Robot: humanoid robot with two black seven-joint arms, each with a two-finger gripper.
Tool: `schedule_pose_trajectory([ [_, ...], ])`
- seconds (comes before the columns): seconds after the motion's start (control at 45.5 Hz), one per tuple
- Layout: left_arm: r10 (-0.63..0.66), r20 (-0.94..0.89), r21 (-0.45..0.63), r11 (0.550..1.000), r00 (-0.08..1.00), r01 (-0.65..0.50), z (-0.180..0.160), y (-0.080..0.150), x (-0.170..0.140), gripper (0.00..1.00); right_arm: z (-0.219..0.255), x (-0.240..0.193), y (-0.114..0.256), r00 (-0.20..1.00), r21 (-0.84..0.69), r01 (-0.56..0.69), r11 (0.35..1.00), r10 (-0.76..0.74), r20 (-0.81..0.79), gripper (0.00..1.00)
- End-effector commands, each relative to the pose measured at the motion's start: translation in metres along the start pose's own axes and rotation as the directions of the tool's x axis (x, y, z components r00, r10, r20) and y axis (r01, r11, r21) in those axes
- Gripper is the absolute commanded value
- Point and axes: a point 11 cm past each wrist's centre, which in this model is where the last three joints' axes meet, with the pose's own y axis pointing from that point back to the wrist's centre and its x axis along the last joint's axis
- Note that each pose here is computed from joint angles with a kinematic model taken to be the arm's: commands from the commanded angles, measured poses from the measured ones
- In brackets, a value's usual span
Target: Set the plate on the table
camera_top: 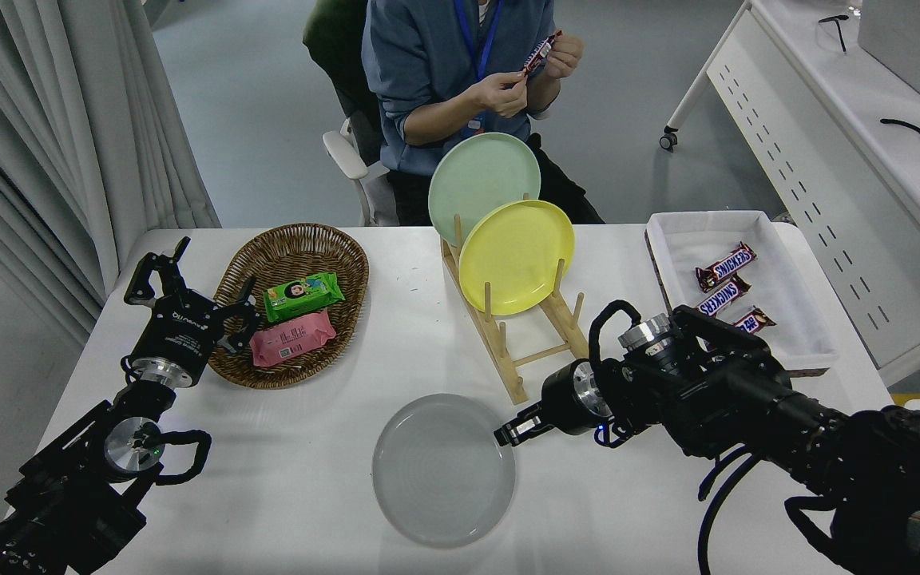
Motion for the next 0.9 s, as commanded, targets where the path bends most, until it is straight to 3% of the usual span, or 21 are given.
schedule_pose_trajectory([
  [0.0,0.001,0.0,0.0,1.0,1.0,-0.001,0.0,0.0,0.0,1.0,0.005,0.0,-0.001,0.999,-0.003,-0.016,1.0,0.016,-0.029,0.0],
  [0.396,0.001,0.0,0.0,1.0,1.0,-0.001,0.0,0.0,0.0,1.0,0.009,-0.017,0.01,0.999,-0.002,0.016,1.0,-0.016,-0.05,0.0],
  [0.879,0.0,0.0,0.001,1.0,1.0,0.0,0.0,0.0,0.0,1.0,0.035,-0.004,0.002,0.989,-0.126,-0.073,0.989,0.056,-0.134,0.0],
])
